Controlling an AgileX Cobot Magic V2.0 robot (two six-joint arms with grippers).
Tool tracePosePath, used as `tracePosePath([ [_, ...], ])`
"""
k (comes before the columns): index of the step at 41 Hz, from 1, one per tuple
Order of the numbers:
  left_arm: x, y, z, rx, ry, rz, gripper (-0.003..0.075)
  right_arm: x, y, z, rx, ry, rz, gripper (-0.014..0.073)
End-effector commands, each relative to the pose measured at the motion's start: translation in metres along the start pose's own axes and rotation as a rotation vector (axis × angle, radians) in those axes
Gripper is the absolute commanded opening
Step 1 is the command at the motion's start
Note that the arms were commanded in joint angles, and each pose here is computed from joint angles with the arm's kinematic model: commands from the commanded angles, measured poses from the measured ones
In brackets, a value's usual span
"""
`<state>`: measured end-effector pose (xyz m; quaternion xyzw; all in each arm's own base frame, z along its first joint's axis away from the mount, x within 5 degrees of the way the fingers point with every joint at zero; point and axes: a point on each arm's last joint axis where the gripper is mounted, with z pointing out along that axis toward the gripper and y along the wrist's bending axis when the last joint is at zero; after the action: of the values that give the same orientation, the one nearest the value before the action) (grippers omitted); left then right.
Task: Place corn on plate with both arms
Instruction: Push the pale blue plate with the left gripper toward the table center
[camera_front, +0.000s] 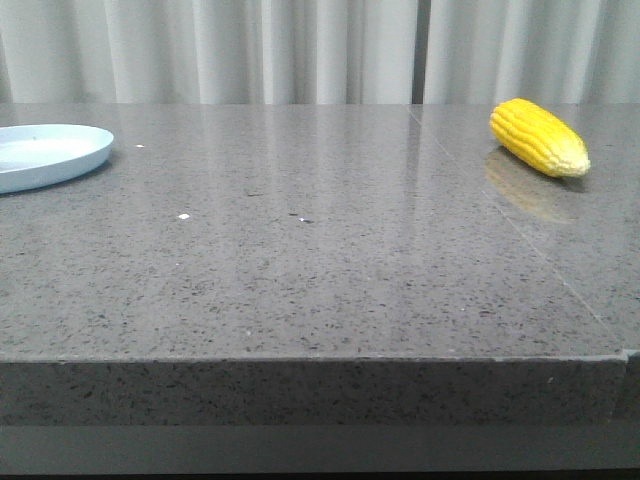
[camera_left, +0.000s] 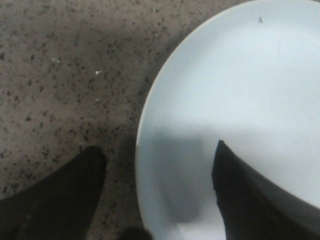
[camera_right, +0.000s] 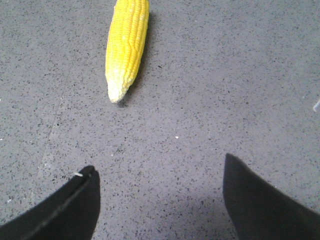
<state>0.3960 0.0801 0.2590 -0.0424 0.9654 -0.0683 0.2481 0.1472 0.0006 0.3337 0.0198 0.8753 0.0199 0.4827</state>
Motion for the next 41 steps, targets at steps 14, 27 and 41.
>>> tracePosePath([
  [14, -0.014, -0.005, -0.014, 0.008, -0.089, 0.001, 0.0171, -0.015, -0.001, -0.005, 0.013, -0.092, -0.019, 0.0542],
  [27, -0.013, -0.009, -0.017, 0.037, -0.083, -0.017, -0.002, -0.015, -0.001, -0.005, 0.013, -0.092, -0.019, 0.0542],
  [41, -0.021, -0.057, -0.047, 0.139, -0.153, 0.098, -0.002, -0.015, -0.001, -0.005, 0.013, -0.092, -0.019, 0.0542],
])
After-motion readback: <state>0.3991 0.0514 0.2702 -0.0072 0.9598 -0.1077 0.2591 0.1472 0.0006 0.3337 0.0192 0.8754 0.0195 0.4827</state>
